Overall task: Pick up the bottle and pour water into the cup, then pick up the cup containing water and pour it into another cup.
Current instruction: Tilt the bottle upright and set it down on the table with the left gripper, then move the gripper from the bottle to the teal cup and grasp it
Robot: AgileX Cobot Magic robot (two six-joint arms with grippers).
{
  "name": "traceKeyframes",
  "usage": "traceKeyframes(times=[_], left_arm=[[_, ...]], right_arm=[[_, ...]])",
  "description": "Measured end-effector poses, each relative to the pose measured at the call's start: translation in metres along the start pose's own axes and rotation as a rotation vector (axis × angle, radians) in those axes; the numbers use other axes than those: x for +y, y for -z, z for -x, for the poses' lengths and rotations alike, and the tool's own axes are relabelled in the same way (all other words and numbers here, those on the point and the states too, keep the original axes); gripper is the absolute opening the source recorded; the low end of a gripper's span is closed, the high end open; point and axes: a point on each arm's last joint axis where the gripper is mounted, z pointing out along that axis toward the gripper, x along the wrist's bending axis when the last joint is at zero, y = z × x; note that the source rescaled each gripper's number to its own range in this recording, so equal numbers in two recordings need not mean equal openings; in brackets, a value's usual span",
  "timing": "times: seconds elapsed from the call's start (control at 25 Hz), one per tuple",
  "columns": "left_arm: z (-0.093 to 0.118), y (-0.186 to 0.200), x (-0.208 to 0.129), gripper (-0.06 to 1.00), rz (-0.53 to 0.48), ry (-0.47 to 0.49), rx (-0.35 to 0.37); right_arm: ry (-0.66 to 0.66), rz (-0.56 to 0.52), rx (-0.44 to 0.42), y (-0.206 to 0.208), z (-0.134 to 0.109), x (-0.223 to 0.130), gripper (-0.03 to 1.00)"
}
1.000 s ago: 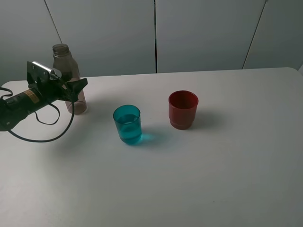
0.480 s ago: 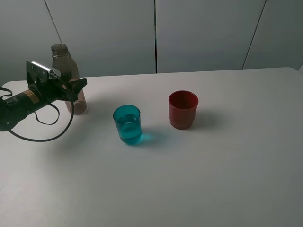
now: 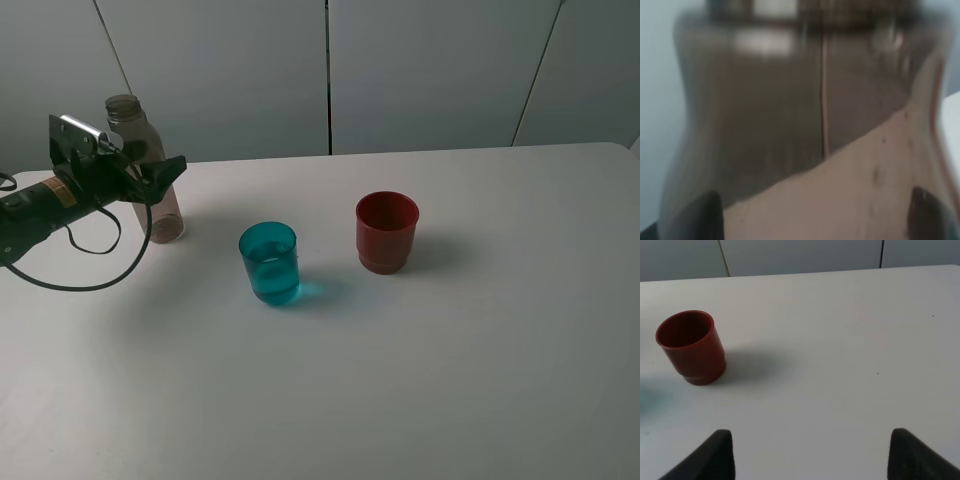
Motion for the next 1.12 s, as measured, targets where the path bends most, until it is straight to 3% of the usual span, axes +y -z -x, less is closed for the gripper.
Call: traceKeyframes(times=[0.52,0.8,0.96,1.12], left_arm=[[0.001,0.008,0.076,0.99,0.150,-0.057,0.004],[0.013,0.016,0.120,0.99,0.233,-0.102,-0.032],[0.033,0.012,0.135,0.99,0.252,-0.086,-0.116],[0.065,0.002,0.132,0.99,0.208,-0.086,-0.282]], right_arm=[[0.006,0.000,0.000,0.000,0.000,0.000,0.00],[0.000,0.000,0.000,0.000,0.000,0.000,0.00],[0.006,0.000,0.000,0.000,0.000,0.000,0.00],[0.006,0.000,0.000,0.000,0.000,0.000,0.00]])
